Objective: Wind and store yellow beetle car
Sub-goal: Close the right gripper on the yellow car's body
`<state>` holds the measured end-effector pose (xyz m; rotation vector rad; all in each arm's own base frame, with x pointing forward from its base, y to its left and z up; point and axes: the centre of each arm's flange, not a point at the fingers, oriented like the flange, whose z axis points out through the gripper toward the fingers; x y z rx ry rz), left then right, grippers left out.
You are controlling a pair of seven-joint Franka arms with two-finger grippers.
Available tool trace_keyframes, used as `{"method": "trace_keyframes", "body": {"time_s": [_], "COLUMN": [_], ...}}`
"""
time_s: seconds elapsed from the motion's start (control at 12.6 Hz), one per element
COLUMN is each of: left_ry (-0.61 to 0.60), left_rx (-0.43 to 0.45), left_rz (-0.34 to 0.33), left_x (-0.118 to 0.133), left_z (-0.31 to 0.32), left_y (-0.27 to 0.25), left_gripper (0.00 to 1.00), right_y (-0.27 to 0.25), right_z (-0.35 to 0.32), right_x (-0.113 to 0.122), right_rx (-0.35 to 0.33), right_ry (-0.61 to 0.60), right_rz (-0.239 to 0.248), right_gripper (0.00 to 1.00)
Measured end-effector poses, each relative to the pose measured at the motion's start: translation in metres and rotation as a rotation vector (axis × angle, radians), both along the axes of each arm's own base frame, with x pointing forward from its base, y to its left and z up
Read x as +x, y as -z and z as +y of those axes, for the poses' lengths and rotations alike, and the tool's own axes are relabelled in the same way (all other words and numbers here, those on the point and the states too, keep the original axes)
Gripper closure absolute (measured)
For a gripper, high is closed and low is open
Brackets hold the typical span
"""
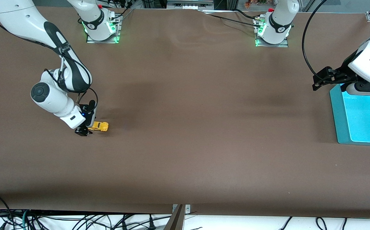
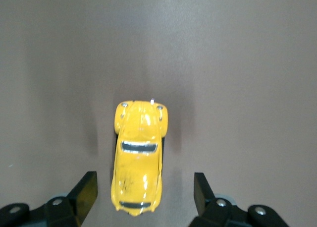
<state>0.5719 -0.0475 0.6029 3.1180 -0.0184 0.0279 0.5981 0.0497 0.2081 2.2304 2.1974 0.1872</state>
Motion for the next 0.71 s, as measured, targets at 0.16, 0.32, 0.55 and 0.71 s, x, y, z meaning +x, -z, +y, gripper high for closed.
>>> {"method": "trace_keyframes", "body": {"time_s": [0.16,0.32,0.55,0.71], "left_ry": [0.000,0.000,0.000,0.000], "left_rx": [0.000,0.000,0.000,0.000], "left_rz": [0.000,0.001,0.001,0.001], "left_x": [0.0000,-0.0001,-0.0001,-0.0001], "left_z": [-0.0001,-0.0001,-0.0002,-0.0002], "left_y": [0.0000,0.0000,0.0001,0.0002], "left_gripper": [0.00,0.00,0.00,0.00], "right_y": [0.0038,0.0062,0.0044,0.0037], "right_z": [0.0023,0.0024,0.0031,0.0071], "right_x": [0.0001,-0.0004,0.0001,0.0006], "right_rx": [0.002,0.003,0.003,0.003], "right_ry": [-0.003,-0.003,-0.004,-0.023], "right_rz": [0.005,0.008,0.005,0.002], "right_gripper": [0.20,0.44,0.59,0.59]}}
